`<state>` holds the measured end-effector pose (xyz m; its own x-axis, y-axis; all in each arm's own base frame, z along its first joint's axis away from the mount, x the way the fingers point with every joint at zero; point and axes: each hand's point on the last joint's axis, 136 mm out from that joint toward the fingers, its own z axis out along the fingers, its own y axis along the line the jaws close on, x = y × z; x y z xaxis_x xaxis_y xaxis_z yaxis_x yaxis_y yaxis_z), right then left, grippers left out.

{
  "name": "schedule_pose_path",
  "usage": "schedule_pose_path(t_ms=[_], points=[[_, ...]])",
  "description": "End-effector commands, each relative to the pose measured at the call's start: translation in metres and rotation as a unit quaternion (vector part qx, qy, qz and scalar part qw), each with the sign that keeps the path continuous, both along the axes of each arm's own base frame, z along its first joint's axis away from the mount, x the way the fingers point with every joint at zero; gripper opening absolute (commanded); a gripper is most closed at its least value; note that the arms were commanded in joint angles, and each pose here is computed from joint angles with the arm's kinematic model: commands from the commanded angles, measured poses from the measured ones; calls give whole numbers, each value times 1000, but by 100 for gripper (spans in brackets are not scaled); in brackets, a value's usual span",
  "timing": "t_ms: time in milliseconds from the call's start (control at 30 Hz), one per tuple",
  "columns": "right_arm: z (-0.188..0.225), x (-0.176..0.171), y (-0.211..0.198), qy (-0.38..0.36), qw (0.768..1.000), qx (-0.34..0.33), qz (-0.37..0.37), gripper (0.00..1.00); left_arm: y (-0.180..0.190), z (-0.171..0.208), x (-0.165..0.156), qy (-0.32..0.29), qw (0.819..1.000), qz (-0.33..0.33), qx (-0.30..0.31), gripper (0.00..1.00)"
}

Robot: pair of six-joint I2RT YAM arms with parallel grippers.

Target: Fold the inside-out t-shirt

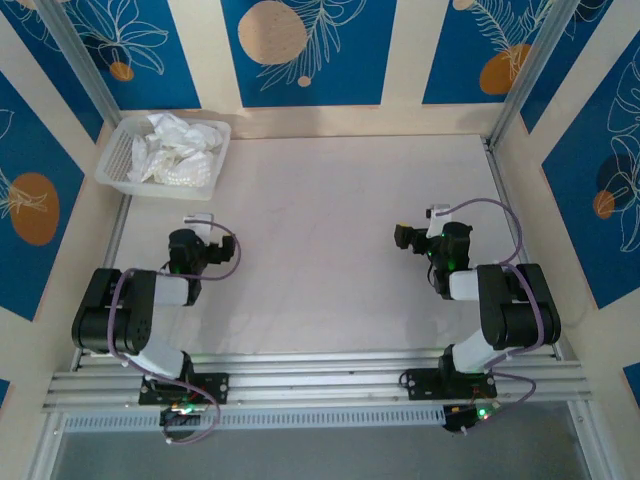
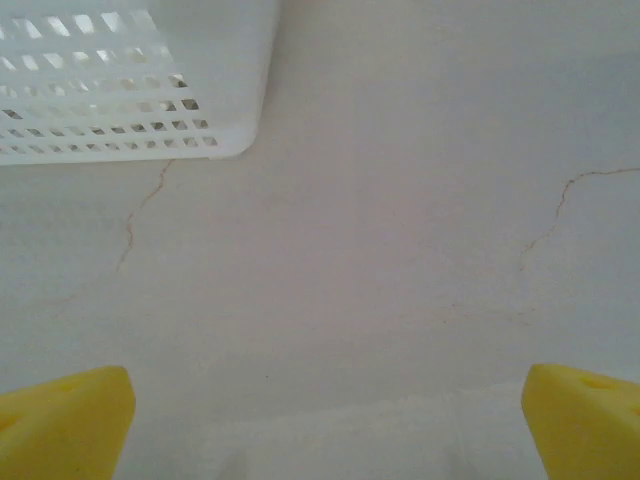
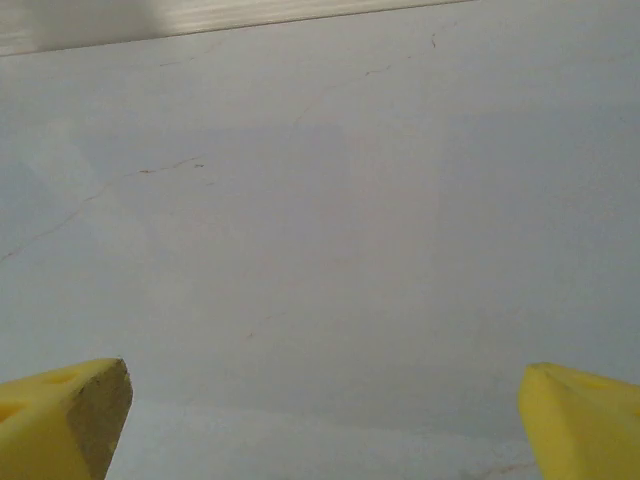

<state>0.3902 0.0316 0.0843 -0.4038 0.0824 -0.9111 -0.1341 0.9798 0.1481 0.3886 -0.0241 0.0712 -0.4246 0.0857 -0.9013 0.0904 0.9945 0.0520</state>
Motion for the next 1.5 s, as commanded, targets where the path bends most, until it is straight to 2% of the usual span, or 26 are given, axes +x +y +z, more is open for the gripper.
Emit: schedule_pose_path(t_ms=[0, 567, 667, 767, 833, 900, 1000, 1100, 1167, 1233, 1300, 1467], points=[[10, 5, 0, -17, 1000, -1, 6, 99, -4, 17, 8, -25, 1000, -11, 1, 99], [13, 4, 4, -19, 999, 9, 24, 99, -4, 17, 8, -25, 1000, -12, 1, 99], [33, -2, 3, -47, 999, -3, 14, 99, -3, 18, 6, -30, 1000, -8, 4, 99], [76, -19, -10, -77, 994, -24, -67, 99, 3, 34, -1, -43, 999, 17, 12, 99], [103, -33, -16, -71, 992, 30, -104, 99, 14, 54, -10, -25, 998, 58, 6, 99], [123, -50, -14, -36, 985, 111, -126, 100, 30, 84, -18, -17, 992, 122, -28, 99], [133, -68, 16, 38, 979, 184, -80, 99, 38, 125, -16, -5, 983, 161, -84, 99], [138, -80, 65, 125, 970, 207, 17, 98, 45, 153, 9, 32, 970, 168, -174, 99], [136, -89, 96, 193, 958, 201, 72, 98, 63, 158, 33, 62, 947, 198, -246, 99], [137, -96, 119, 246, 944, 192, 107, 98, 79, 153, 59, 97, 925, 226, -288, 99], [138, -100, 137, 276, 935, 183, 131, 98, 89, 138, 90, 144, 908, 248, -305, 99], [139, -105, 157, 277, 931, 176, 156, 99, 99, 108, 171, 209, 896, 232, -314, 97]])
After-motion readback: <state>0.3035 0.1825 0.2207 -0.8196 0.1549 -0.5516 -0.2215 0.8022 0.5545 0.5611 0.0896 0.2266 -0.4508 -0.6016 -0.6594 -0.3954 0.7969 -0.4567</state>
